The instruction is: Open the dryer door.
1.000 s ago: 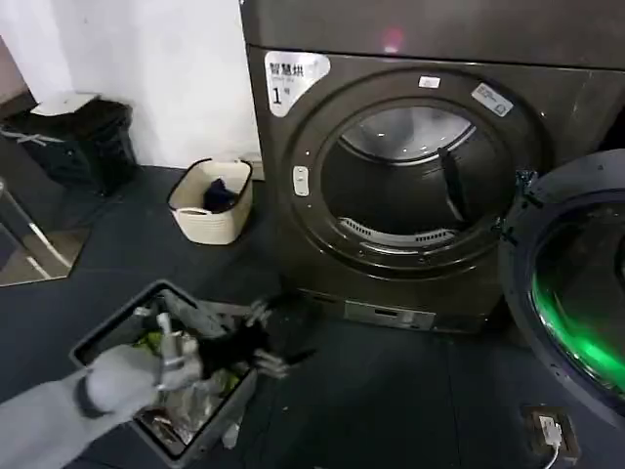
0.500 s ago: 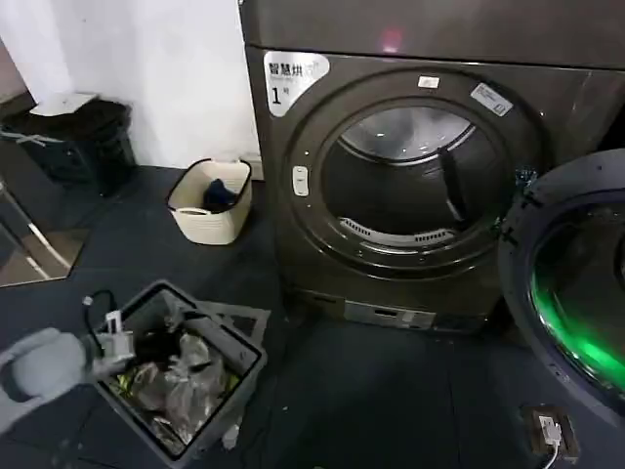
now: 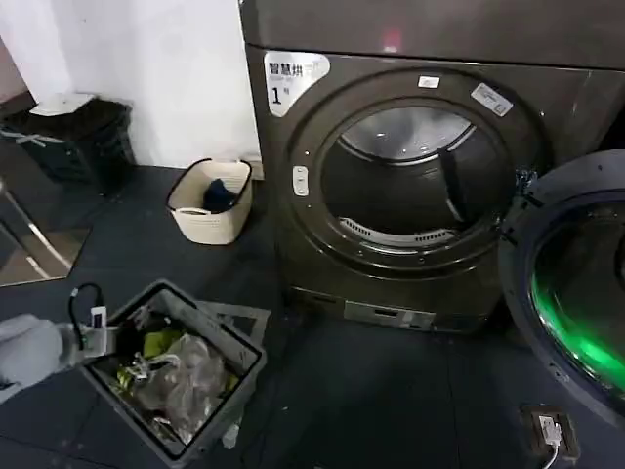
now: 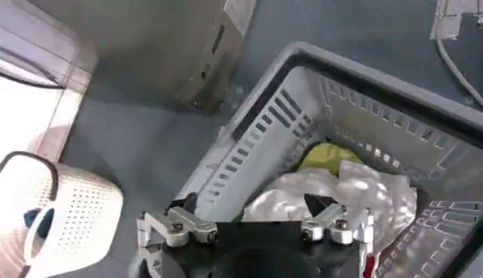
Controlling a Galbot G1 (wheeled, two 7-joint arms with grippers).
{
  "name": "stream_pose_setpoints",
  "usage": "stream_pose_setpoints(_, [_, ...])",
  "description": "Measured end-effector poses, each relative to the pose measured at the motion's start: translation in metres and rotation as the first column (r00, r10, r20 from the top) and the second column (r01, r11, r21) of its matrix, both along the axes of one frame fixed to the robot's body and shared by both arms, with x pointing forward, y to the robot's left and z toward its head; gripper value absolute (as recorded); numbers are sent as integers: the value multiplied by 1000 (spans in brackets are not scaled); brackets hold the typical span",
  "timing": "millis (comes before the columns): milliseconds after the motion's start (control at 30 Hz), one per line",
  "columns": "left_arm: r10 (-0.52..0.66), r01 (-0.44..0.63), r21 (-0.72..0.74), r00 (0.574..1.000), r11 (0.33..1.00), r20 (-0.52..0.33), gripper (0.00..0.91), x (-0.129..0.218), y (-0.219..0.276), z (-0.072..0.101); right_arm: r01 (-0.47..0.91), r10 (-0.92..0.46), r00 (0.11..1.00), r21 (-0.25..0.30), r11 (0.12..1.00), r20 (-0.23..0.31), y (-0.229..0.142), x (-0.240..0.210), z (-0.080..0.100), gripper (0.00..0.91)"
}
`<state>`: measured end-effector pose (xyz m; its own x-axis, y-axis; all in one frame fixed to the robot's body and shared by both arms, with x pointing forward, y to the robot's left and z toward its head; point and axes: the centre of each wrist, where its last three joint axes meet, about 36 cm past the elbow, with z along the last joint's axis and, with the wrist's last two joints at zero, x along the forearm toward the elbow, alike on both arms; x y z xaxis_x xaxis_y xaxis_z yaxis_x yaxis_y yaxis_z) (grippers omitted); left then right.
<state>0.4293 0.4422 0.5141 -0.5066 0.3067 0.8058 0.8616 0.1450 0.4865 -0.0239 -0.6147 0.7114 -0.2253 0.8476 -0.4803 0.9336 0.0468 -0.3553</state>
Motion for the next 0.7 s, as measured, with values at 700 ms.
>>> stream_pose_setpoints(700, [-32,32,107,999,994,-3,907,7,25,-12,12,-12,1000,-5,1000,-17,5,-1,0,907])
